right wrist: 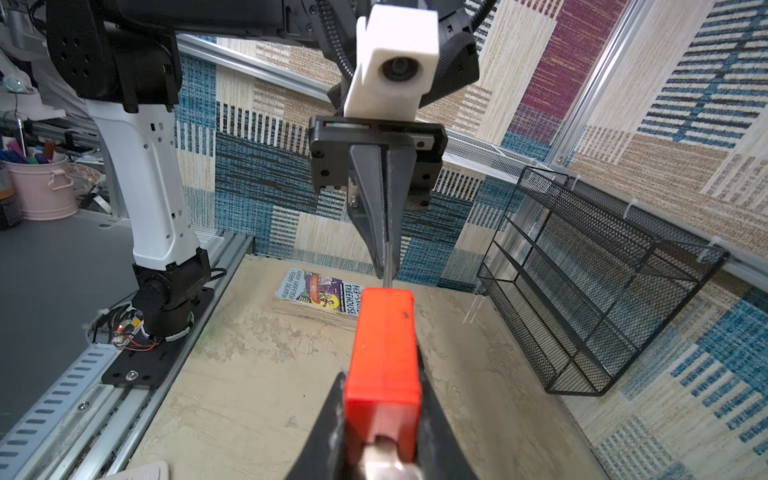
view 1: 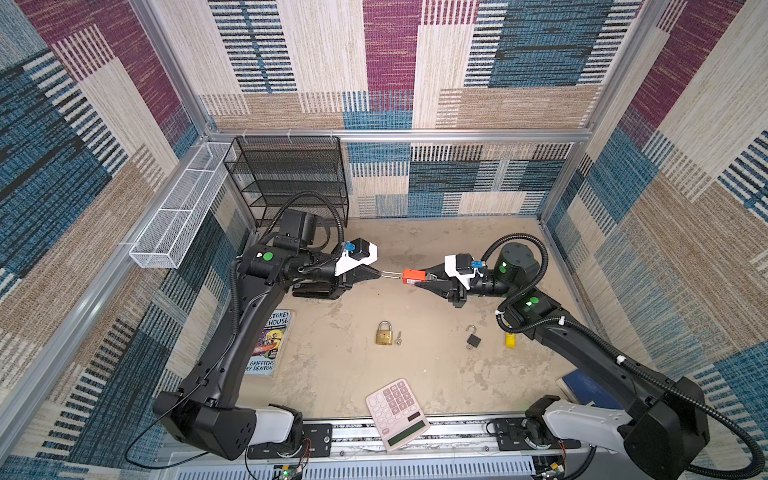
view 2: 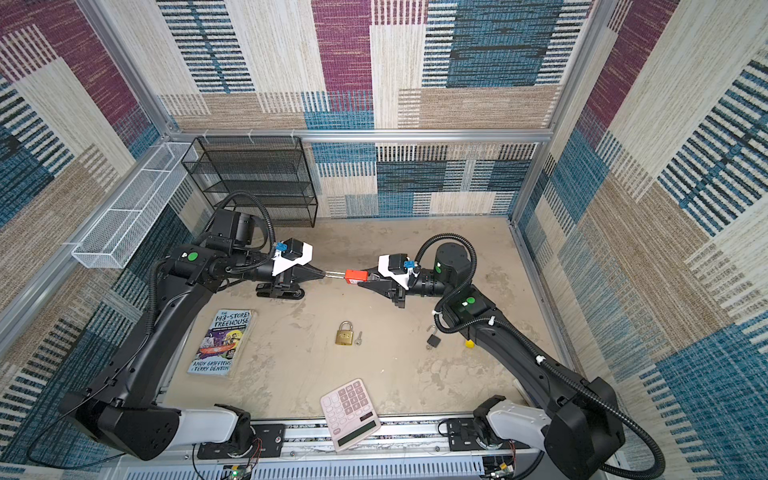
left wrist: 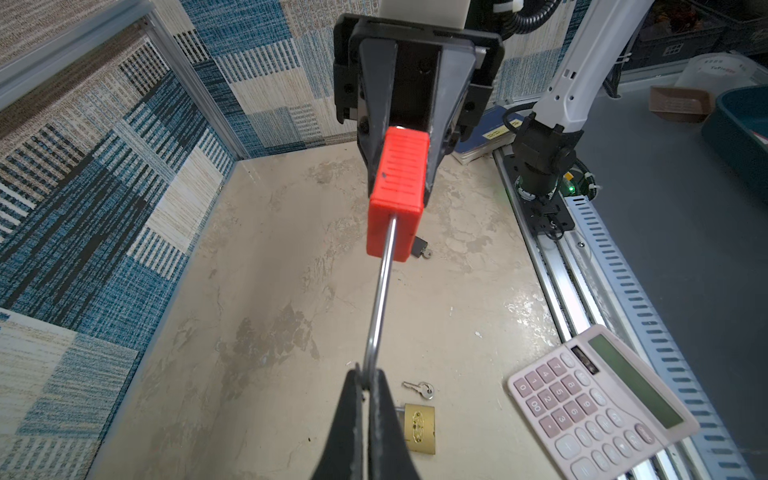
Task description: Lock with the key
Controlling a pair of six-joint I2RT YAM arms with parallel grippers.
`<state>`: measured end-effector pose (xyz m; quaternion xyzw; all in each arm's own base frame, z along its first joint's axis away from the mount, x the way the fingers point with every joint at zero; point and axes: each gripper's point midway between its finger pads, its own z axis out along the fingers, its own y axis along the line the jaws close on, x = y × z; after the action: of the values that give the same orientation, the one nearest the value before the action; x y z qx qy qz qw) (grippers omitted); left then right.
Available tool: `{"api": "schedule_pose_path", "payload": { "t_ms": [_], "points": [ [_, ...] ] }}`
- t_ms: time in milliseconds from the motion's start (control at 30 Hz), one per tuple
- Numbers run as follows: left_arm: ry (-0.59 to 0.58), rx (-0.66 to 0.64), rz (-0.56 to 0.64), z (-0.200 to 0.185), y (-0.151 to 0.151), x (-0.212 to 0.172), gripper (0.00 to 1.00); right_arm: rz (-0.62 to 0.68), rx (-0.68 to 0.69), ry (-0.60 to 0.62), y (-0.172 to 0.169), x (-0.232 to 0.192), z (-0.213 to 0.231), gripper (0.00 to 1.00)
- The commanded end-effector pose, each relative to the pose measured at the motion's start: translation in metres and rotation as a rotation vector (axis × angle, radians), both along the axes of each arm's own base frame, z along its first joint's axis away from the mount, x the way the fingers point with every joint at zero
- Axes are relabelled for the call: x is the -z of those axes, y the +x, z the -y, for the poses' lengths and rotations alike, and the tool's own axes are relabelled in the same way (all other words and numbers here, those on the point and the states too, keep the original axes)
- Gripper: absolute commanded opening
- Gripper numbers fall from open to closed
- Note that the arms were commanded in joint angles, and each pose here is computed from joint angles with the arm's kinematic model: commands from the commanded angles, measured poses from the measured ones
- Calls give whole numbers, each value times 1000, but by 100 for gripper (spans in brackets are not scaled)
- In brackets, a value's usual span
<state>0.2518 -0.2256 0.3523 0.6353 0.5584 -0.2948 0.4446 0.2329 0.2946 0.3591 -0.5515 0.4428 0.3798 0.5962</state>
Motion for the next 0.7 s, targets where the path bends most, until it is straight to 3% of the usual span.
{"api": "schedule_pose_path", "payload": {
  "t_ms": [0,667],
  "points": [
    [-48,38,-29,4,-8,-9,0,58,15,-37,3,2,0,7],
    [-62,64,-24,7,-9,-11,0,-77,-66,53,-4,-5,-5,3]
  ]
}}
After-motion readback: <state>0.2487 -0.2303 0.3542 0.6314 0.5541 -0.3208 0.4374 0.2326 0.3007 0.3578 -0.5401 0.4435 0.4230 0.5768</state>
